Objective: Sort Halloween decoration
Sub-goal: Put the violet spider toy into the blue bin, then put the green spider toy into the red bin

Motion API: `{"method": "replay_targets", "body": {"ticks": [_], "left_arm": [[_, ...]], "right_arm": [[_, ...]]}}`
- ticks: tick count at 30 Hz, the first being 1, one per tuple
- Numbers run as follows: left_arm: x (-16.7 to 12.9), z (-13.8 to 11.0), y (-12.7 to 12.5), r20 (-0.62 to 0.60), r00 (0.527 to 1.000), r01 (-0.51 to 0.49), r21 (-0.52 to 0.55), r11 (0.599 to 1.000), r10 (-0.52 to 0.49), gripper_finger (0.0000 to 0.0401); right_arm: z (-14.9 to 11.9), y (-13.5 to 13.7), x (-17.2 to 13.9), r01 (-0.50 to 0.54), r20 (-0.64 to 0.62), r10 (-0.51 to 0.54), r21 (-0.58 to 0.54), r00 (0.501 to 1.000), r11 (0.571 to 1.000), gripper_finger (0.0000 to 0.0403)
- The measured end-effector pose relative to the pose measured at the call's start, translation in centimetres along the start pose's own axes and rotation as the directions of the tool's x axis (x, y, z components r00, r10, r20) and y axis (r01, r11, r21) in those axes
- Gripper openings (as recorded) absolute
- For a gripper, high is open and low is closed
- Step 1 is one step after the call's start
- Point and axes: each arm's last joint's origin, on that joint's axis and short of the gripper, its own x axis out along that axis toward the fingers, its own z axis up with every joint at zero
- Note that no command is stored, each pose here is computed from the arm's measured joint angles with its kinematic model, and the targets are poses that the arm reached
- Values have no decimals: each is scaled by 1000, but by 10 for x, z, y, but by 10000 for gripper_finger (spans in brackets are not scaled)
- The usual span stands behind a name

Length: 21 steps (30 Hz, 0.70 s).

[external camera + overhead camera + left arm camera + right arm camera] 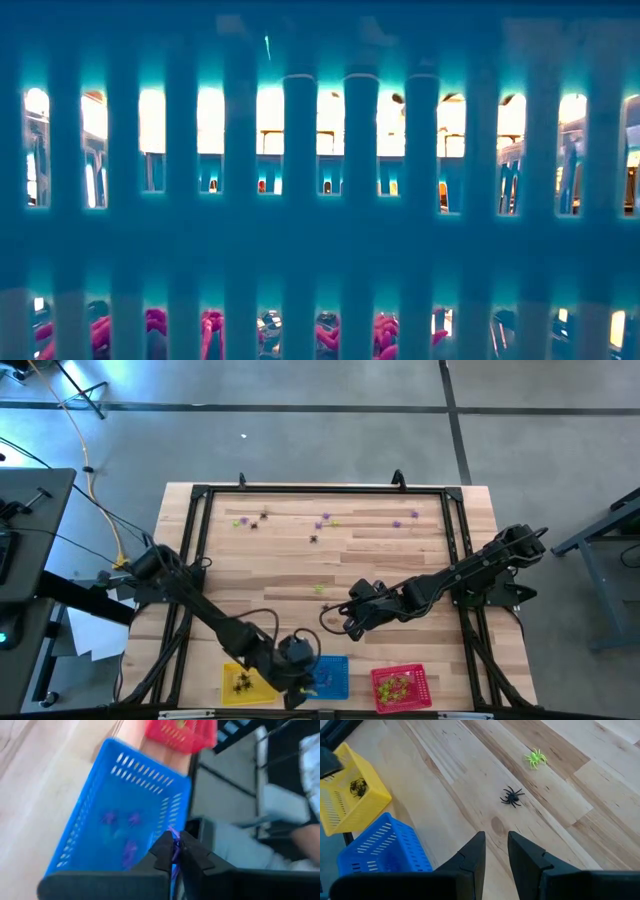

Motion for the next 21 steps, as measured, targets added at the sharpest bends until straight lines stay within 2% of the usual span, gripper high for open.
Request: {"method": "replay_targets", "body": {"ticks": [8,16,21], "left_arm": [[11,-6,4,-67,998,-4,19,1000,5,63],[10,-7,3,-32,999,-24,55,998,26,135],[8,-5,3,7,999,-54,57,997,54,153]], "right_arm": [[0,0,0,0,0,0,0,1000,1000,79],[0,0,0,1,-1,-1,-1,1000,1000,79],[0,0,0,1,-1,-1,0,1000,1000,79]]}}
